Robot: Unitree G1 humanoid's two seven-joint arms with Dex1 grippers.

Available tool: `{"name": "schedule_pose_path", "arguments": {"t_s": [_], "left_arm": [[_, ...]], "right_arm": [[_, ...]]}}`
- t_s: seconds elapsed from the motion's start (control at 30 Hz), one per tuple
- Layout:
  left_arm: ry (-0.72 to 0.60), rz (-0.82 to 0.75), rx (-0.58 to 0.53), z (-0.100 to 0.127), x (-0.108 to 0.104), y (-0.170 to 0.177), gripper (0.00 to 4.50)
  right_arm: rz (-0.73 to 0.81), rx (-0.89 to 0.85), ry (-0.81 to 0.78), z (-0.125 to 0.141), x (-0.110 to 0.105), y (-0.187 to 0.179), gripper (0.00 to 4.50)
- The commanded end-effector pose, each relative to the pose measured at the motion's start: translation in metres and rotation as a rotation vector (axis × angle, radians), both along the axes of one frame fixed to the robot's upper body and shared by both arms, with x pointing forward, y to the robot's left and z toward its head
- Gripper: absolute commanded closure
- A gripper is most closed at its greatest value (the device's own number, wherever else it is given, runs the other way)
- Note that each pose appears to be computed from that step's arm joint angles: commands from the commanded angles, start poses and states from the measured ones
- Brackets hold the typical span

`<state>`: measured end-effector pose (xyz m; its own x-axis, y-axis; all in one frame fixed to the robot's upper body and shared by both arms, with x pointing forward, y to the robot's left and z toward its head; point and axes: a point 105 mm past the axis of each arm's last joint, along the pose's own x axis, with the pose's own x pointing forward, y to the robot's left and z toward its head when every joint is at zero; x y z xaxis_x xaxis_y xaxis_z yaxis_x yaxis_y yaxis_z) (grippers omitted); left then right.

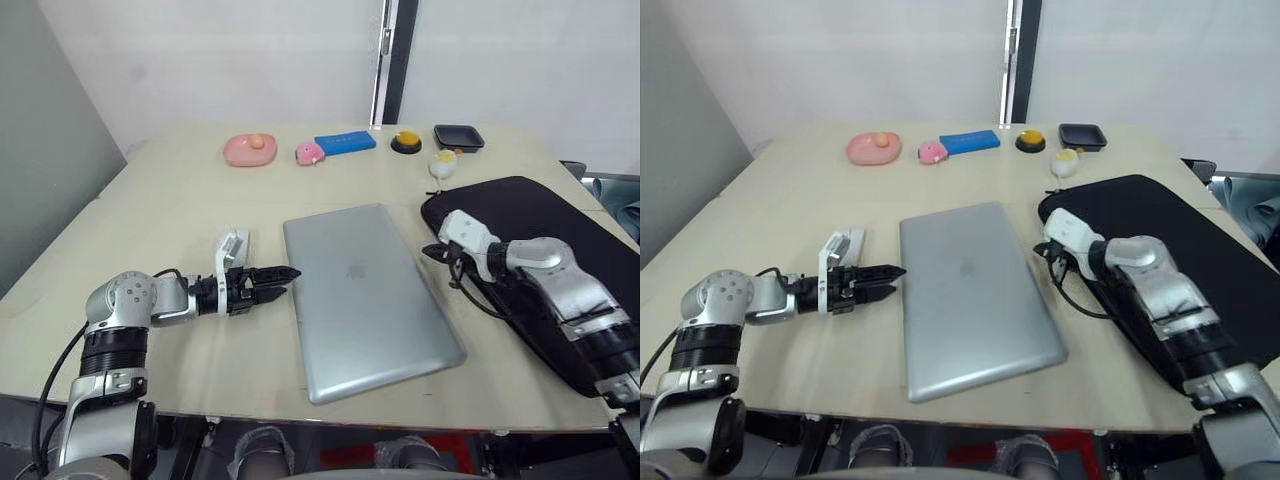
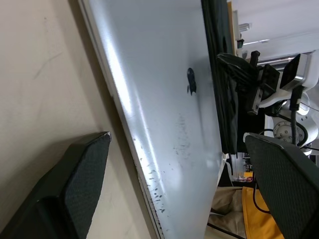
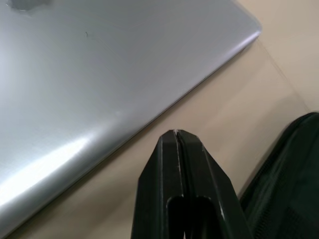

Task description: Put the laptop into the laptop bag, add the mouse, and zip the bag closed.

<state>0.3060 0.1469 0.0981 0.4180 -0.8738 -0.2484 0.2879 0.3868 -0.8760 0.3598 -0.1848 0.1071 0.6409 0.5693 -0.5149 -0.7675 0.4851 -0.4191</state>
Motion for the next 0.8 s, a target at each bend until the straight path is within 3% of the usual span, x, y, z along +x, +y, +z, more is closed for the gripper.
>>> {"name": "schedule_pose_path", "arguments": {"t_s": [0.03,0.13,0.37,0.57,0.8], "left_arm": [[0.009,0.017,0.023,-0.004,0.004,-0.001,0.0],[0.019,0.016,0.037,-0.01,0.006,-0.005,0.0],[0.031,-0.022,0.036,-0.013,0.002,-0.016,0.0],[0.028,-0.043,0.041,-0.013,-0.001,-0.018,0.0],[-0.015,-0.047,0.027,-0.005,0.002,-0.02,0.0]], "right_arm": [[0.03,-0.1,-0.046,-0.001,0.011,0.002,4.47],[0.09,-0.156,0.012,-0.021,0.007,0.012,4.47],[0.197,-0.077,0.05,-0.03,-0.001,0.057,4.47],[0.256,0.044,0.068,-0.019,-0.008,0.091,4.47],[0.275,0.119,0.081,-0.003,-0.011,0.1,4.47]]}}
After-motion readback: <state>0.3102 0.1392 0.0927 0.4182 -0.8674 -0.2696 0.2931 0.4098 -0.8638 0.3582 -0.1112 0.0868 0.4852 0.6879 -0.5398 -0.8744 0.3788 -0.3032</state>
